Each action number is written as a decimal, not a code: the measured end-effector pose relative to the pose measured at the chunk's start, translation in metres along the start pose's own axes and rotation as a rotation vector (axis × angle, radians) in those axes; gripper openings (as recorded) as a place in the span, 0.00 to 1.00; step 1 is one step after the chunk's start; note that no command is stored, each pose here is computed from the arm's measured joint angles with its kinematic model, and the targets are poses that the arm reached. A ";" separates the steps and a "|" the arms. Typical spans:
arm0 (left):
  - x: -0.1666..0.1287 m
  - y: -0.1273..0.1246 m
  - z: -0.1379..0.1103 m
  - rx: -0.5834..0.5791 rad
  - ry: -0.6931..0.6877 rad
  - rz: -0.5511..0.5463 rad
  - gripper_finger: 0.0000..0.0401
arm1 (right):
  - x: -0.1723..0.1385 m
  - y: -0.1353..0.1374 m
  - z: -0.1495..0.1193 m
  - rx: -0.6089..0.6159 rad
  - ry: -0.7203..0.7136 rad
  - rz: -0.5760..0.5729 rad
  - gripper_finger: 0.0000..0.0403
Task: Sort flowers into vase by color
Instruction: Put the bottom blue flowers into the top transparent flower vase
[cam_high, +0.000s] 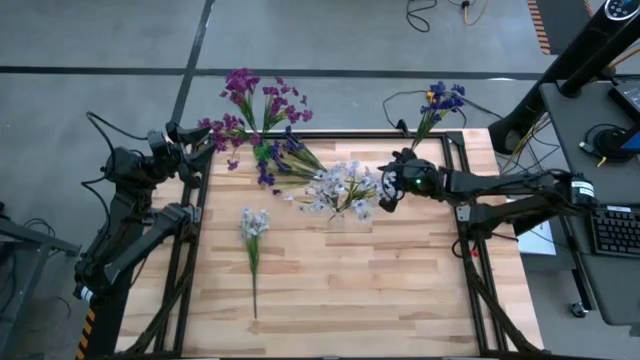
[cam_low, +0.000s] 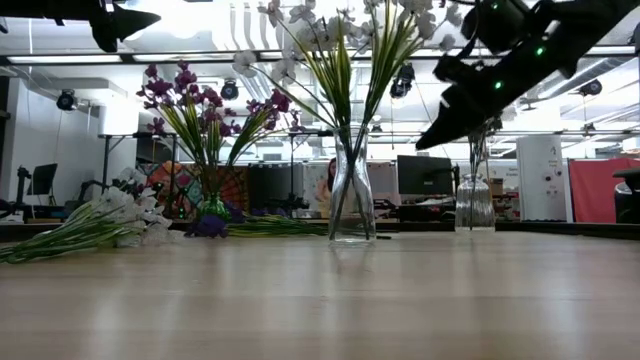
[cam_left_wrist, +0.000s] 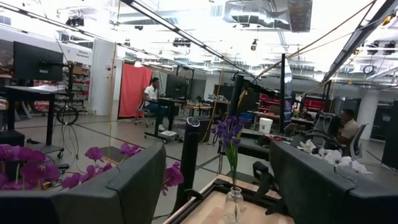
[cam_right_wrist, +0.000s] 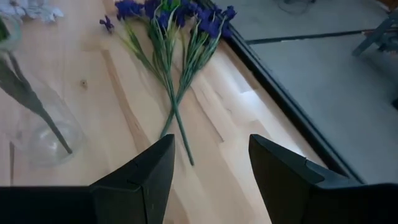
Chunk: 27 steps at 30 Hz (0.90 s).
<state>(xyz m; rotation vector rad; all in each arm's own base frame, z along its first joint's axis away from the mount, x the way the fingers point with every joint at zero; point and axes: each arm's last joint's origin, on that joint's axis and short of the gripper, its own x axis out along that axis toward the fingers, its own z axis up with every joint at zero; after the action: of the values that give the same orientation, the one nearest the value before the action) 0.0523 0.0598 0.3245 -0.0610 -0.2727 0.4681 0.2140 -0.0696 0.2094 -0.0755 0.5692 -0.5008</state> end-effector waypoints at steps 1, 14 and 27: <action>0.000 0.000 0.000 0.000 0.000 0.000 0.67 | -0.004 -0.001 0.001 -0.002 -0.006 -0.002 0.49; 0.001 0.000 0.000 -0.002 0.003 0.001 0.67 | -0.032 -0.007 -0.014 0.085 -0.038 0.000 0.49; 0.008 0.006 -0.005 -0.025 0.041 0.011 0.67 | -0.021 0.001 -0.057 0.162 -0.086 0.006 0.49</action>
<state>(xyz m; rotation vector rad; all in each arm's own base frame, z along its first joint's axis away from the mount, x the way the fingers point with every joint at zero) 0.0578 0.0690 0.3213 -0.0966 -0.2380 0.4743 0.1689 -0.0552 0.1712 0.0586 0.4432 -0.5336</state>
